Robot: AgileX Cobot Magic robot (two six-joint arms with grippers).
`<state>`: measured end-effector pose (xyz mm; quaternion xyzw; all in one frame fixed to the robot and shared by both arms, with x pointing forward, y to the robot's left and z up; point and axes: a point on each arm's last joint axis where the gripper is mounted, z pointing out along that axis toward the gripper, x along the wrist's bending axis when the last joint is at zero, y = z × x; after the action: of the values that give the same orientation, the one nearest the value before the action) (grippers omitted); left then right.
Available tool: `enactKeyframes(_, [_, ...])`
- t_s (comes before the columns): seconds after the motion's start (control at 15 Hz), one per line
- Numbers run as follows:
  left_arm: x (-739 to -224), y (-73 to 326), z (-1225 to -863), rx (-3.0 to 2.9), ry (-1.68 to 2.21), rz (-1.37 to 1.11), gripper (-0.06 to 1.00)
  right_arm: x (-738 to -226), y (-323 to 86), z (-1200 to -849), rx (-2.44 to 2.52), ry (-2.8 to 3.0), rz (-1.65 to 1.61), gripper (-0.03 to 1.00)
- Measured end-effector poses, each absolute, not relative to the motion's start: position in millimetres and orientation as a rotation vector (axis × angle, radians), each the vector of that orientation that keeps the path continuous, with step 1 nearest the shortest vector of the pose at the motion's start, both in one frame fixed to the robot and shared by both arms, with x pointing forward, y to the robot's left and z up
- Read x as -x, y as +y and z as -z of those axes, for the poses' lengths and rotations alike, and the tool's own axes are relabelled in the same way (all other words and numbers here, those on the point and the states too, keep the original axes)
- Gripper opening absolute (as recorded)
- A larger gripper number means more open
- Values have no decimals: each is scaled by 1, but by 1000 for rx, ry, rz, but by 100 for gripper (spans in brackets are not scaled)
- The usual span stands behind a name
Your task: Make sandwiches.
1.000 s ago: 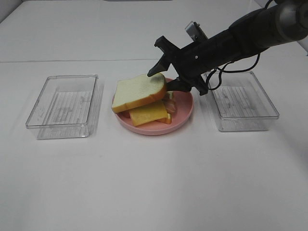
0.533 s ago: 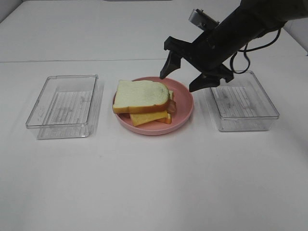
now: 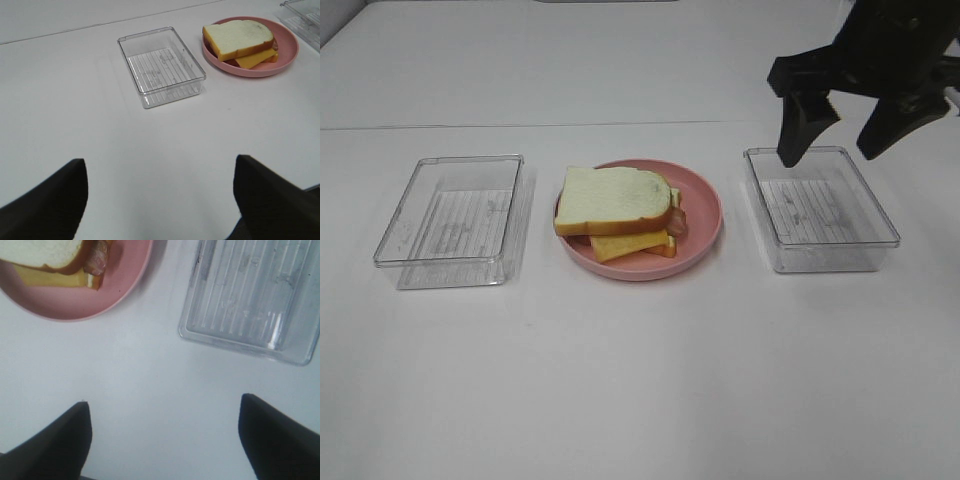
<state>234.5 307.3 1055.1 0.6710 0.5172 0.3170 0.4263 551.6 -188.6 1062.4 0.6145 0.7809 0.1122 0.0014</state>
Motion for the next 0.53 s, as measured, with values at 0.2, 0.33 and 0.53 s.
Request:
enactKeyframes(0.2, [-234, 307, -1055, -1677, 1293, -792, 76, -478, -212, -1099, -1873, 2405, -456, 75])
enactKeyframes(0.33, [-234, 307, -1055, -1677, 1293, -792, 76, -443, -223, -1101, -1858, 2391, -488, 75])
enactKeyframes(0.53, [-234, 307, -1055, -1679, 1291, -793, 76, -370, -247, -1081, -1836, 2372, -512, 75])
